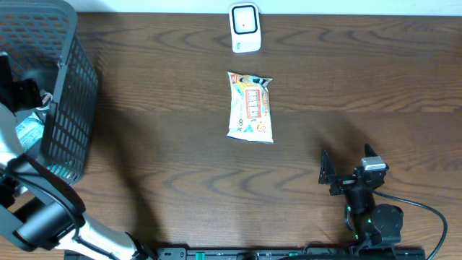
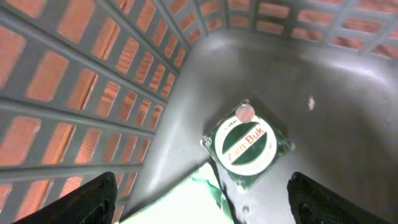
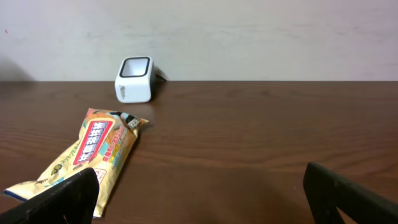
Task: Scan the item barcode
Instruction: 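Move the left gripper back into the grey basket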
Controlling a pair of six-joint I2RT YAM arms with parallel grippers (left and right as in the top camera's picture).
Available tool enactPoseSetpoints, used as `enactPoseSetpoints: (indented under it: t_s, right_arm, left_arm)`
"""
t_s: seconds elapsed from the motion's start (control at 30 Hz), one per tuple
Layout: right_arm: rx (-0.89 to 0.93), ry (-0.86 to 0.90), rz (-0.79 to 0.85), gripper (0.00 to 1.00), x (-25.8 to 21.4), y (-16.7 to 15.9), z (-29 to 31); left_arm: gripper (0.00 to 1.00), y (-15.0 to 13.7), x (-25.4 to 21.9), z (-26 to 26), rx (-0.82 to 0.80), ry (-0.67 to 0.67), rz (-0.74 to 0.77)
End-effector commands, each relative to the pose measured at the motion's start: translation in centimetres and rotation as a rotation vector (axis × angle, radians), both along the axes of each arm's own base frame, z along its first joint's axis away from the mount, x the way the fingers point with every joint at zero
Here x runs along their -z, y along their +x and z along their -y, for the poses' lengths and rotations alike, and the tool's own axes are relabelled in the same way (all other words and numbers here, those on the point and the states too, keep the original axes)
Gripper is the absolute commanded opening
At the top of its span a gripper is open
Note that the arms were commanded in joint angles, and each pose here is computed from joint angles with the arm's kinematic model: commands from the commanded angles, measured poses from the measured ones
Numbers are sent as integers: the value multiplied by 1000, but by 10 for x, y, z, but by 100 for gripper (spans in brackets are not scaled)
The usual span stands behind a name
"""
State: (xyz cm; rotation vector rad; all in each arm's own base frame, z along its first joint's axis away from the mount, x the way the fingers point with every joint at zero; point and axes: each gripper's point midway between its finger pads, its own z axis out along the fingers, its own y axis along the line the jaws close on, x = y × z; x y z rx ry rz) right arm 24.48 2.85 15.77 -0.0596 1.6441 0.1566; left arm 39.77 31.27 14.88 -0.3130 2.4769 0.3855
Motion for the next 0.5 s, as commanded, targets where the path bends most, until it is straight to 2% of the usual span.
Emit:
enactPoseSetpoints:
  t_s: [0.0,0.13,0.27,0.47]
  right_arm:
    - [3,2,0,99,0,0,1]
    - [3,2,0,99,0,0,1]
    - [3,2,0,99,0,0,1]
    - [3,2,0,99,0,0,1]
  left_arm:
    - [86,-14,21,15,108,-19,-115]
    - [86,-36,45,22,120,-38,-236]
    - [86,-61,56,8,73,24,-372]
    - [86,-73,60,6,128,38,-435]
